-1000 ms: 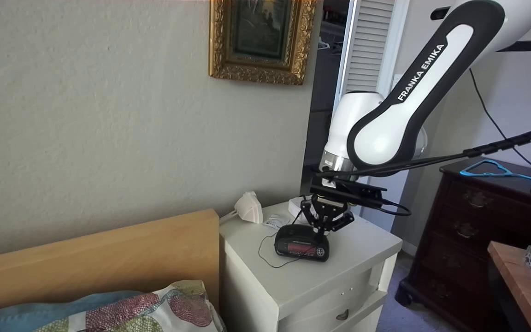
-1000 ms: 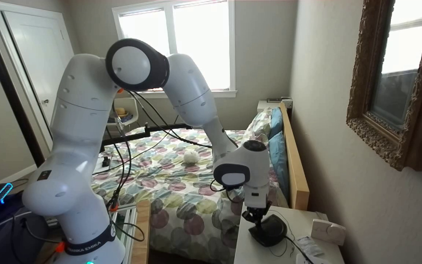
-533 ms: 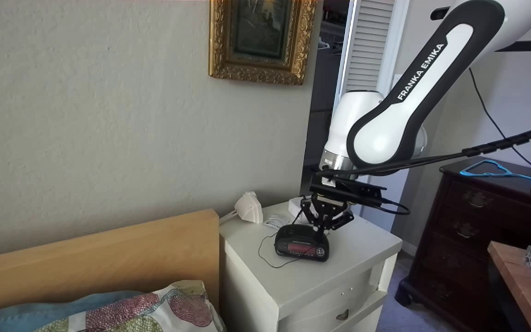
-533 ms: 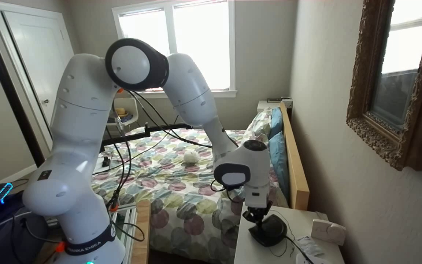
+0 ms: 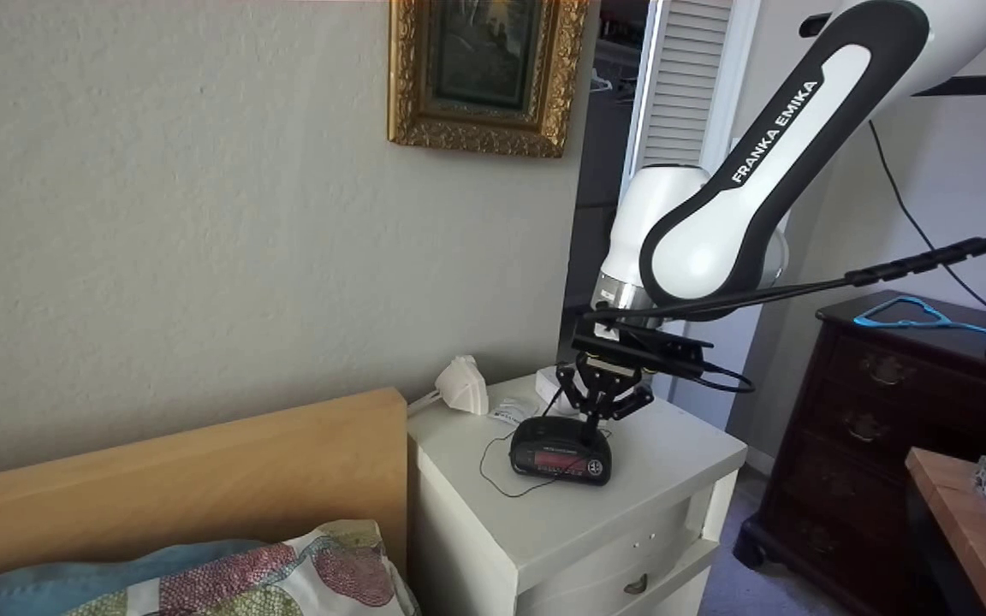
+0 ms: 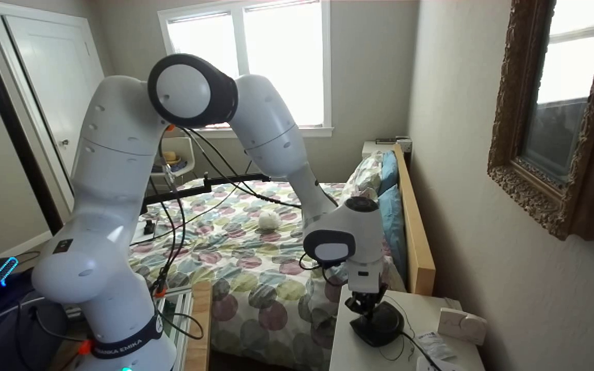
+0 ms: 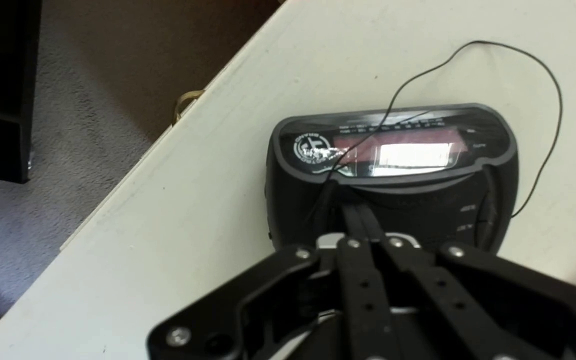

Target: Press the right button on the black alarm clock

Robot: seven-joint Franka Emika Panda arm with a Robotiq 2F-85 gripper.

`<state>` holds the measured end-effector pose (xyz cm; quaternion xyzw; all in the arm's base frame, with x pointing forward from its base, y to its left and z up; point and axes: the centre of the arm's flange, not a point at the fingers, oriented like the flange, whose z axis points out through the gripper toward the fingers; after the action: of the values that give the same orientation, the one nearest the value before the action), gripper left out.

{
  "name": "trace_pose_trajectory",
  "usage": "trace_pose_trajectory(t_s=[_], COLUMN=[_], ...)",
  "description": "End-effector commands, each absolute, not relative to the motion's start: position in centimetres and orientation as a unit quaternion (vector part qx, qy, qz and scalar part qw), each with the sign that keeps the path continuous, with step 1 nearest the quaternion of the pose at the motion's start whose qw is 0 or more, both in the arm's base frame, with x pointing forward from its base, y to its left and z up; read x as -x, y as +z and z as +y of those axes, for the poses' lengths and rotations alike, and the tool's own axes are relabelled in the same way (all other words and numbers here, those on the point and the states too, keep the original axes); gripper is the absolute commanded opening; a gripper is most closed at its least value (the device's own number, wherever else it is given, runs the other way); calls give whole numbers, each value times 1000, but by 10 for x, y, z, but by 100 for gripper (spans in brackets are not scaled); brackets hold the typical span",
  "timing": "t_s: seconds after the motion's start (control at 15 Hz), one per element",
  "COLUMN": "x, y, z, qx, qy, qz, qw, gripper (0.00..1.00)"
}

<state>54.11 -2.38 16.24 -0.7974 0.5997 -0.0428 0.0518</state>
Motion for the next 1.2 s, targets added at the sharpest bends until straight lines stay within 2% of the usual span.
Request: trace_pose_trajectory(t_s=[0.0, 0.4, 0.8, 0.93, 1.13], x=[-545, -544, -526, -518, -507], y=[146, 171, 242, 268, 306], z=[-23, -16, 6, 19, 35], qx=[792, 789, 765, 772, 787], qy=[-36, -48, -77, -79, -83], qz=[608, 611, 637, 627, 607], qw=[42, 43, -45, -63, -77], gripper=[2, 2, 1, 28, 47])
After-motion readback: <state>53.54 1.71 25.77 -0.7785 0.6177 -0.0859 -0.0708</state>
